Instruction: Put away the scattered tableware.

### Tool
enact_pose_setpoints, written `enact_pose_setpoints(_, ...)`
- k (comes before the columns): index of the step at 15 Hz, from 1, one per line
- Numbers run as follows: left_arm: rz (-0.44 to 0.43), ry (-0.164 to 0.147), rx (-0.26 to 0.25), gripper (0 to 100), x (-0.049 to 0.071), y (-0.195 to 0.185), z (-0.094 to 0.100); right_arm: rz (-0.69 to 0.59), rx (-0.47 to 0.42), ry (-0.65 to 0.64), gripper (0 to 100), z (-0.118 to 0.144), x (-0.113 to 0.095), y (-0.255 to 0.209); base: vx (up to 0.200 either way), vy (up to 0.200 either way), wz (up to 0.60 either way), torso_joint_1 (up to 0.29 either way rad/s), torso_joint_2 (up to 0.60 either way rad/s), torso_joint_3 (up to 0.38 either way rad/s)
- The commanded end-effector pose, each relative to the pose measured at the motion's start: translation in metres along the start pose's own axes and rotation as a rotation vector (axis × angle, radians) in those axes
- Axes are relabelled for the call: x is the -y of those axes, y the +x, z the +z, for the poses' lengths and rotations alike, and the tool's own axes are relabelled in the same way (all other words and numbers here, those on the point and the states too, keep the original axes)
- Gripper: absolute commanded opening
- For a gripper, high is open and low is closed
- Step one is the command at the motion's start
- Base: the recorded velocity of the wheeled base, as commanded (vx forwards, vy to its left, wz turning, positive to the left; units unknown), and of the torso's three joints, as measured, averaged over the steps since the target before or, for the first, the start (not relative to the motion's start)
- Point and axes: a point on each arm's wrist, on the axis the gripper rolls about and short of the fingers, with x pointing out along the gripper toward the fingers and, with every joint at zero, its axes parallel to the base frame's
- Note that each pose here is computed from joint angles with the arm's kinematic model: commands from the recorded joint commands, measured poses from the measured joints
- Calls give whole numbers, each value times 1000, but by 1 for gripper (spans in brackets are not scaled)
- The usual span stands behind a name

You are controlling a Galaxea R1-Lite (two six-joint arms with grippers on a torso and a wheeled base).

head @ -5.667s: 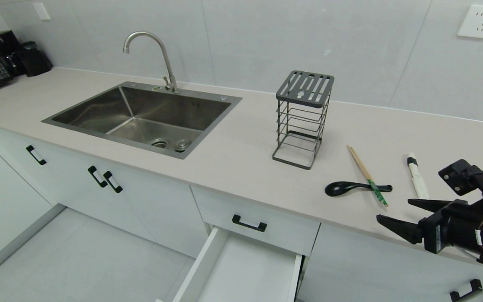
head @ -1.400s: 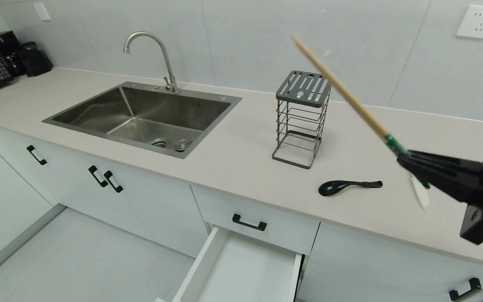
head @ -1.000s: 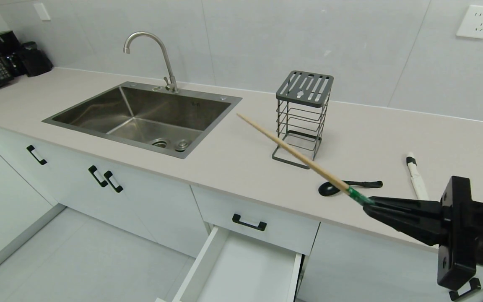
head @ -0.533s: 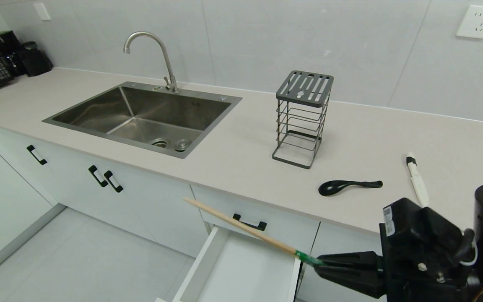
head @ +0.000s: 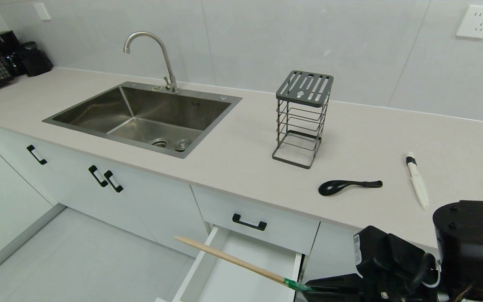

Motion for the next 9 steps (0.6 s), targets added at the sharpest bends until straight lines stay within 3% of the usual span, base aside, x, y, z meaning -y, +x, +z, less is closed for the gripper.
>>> enact_pose_setpoints(1, 0, 0, 0, 100, 0, 0, 0, 9, -31, 11, 0, -6, 1, 7, 0, 0, 0, 0, 0, 0)
enact_pose_setpoints(6, 1, 0, 0, 100, 0, 0, 0, -118, 27, -9, 0, 0, 9, 21, 0, 0, 0, 0, 0, 0)
enact_pose_setpoints(9, 1, 0, 0, 100, 0, 0, 0, -113, 22, -4, 0, 0, 6, 21, 0, 0, 0, 0, 0, 0)
